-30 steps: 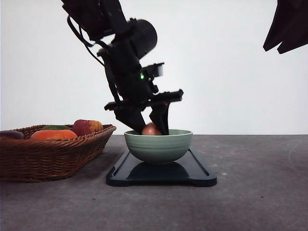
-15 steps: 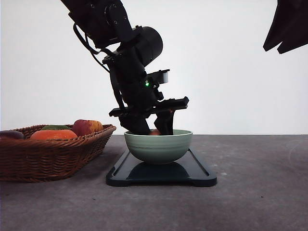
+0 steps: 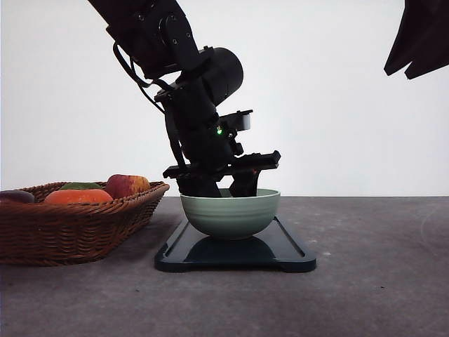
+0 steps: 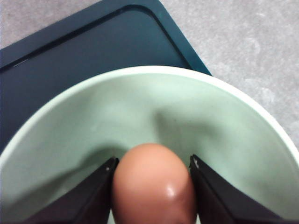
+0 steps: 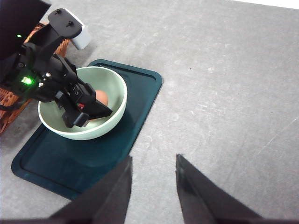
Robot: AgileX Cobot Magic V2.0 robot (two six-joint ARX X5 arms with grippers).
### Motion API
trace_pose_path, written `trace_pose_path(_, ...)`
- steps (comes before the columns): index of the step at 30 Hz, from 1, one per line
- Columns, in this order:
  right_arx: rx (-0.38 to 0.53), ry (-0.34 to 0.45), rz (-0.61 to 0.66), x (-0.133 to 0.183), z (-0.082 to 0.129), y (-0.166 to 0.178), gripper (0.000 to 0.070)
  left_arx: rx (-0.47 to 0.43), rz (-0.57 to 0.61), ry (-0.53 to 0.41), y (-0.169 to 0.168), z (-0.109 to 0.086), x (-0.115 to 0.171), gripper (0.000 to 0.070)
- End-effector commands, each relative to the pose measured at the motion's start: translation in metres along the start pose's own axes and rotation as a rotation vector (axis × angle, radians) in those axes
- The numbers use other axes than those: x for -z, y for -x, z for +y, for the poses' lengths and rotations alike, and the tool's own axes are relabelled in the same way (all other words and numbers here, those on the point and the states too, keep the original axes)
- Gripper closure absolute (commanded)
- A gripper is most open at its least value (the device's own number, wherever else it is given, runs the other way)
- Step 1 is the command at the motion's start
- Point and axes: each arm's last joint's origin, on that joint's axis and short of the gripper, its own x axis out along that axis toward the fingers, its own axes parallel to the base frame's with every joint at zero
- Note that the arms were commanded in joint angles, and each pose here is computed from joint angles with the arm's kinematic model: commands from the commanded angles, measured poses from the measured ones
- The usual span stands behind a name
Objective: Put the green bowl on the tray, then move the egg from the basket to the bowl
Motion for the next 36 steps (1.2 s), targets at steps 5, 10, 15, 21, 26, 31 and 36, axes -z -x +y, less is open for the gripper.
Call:
trace_pose_path(5, -0.003, 0.011, -0.003, -0.001, 0.001, -0.001, 0.0523, -0.002, 0.027, -0.010, -0.004, -0.005, -0.001, 0.0326)
trace_pose_path(10, -0.003, 0.011, -0.002, -0.001, 0.001, -0.001, 0.0523, -0.006, 0.064, -0.008, 0.005, -0.006, -0.010, 0.0232)
trace_pose_path(15, -0.003, 0.011, -0.001, -0.001, 0.001, -0.001, 0.0523, -0.024, 0.082, -0.009, 0.024, -0.008, -0.029, 0.0232)
trace_pose_path(21, -0.002, 0.011, 0.006, 0.000, 0.001, -0.001, 0.0523, -0.032, 0.079, -0.004, 0.062, -0.010, -0.057, 0.0232)
trace_pose_path(26, -0.001, 0.011, 0.013, 0.001, 0.001, -0.001, 0.0523, -0.026, 0.022, 0.017, 0.101, -0.012, -0.064, 0.0232)
trace_pose_path(31, -0.001, 0.012, 0.013, 0.001, 0.001, -0.001, 0.0523, -0.020, -0.038, 0.020, 0.130, -0.011, -0.053, 0.0233)
trace_pose_path(36, -0.001, 0.012, 0.013, 0.001, 0.001, -0.001, 0.0523, -0.026, -0.090, 0.040, 0.148, -0.006, -0.023, 0.0233)
